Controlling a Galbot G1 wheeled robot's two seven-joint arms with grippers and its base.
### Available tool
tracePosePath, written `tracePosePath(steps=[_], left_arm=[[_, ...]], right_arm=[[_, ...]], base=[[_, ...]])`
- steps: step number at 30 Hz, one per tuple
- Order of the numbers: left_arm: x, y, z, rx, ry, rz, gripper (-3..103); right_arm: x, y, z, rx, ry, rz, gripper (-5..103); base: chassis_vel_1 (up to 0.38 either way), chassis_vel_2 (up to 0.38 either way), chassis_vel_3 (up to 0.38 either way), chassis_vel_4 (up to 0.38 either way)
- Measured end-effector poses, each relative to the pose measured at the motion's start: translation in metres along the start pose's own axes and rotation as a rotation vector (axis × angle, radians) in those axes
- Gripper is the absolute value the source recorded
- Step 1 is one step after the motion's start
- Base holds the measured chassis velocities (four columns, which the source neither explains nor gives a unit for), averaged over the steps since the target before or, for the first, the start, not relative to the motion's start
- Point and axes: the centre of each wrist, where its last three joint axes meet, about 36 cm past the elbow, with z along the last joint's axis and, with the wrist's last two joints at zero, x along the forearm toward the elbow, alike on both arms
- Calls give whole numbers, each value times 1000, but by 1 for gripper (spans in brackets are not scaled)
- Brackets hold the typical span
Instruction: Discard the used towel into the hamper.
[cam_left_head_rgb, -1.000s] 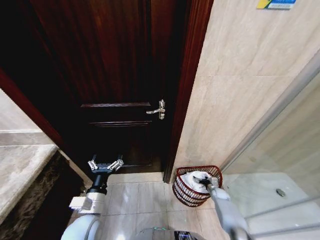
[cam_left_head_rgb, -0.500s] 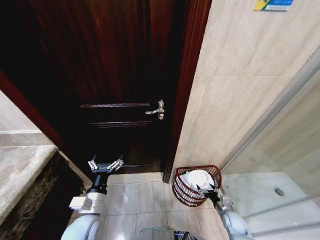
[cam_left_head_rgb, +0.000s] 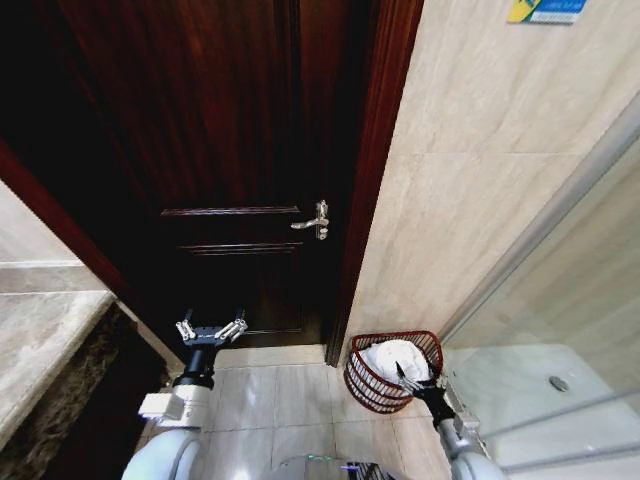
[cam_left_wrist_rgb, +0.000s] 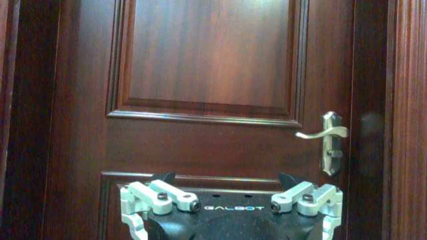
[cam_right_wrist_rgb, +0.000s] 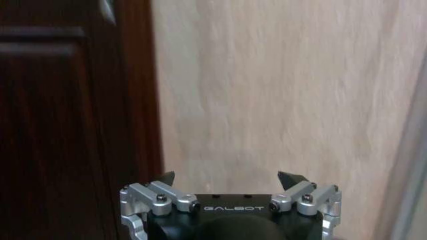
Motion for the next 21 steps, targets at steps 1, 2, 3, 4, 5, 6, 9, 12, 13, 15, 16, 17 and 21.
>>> tracePosePath(steps=[1, 2, 3, 4, 5, 6, 9, 12, 13, 15, 16, 17, 21], left_arm=[[0, 0, 0, 0, 0, 0, 100], [0, 0, 0, 0, 0, 0, 100], [0, 0, 0, 0, 0, 0, 100], [0, 0, 0, 0, 0, 0, 100], [0, 0, 0, 0, 0, 0, 100], [0, 0, 0, 0, 0, 0, 100], [0, 0, 0, 0, 0, 0, 100], [0, 0, 0, 0, 0, 0, 100], [0, 0, 0, 0, 0, 0, 100], [0, 0, 0, 0, 0, 0, 100], [0, 0, 0, 0, 0, 0, 100], [0, 0, 0, 0, 0, 0, 100], [0, 0, 0, 0, 0, 0, 100]], right_arm=[[4, 10, -14, 5, -36, -4, 100], [7, 17, -24, 11, -64, -7, 100], [10, 22, -33, 19, -87, -10, 100], [10, 22, -33, 19, -87, -10, 100], [12, 25, -40, 25, -105, -13, 100], [16, 30, -53, 40, -144, -15, 100], [19, 34, -67, 49, -181, -15, 100], [21, 36, -82, 57, -219, -16, 100], [22, 36, -86, 60, -232, -16, 100], [22, 36, -92, 66, -248, -15, 100], [23, 35, -98, 68, -267, -9, 100], [23, 35, -99, 67, -272, -8, 100], [24, 38, -105, 60, -291, -8, 100]], base=[[0, 0, 0, 0], [0, 0, 0, 0], [0, 0, 0, 0], [0, 0, 0, 0], [0, 0, 0, 0], [0, 0, 0, 0], [0, 0, 0, 0], [0, 0, 0, 0], [0, 0, 0, 0], [0, 0, 0, 0], [0, 0, 0, 0], [0, 0, 0, 0], [0, 0, 0, 0]])
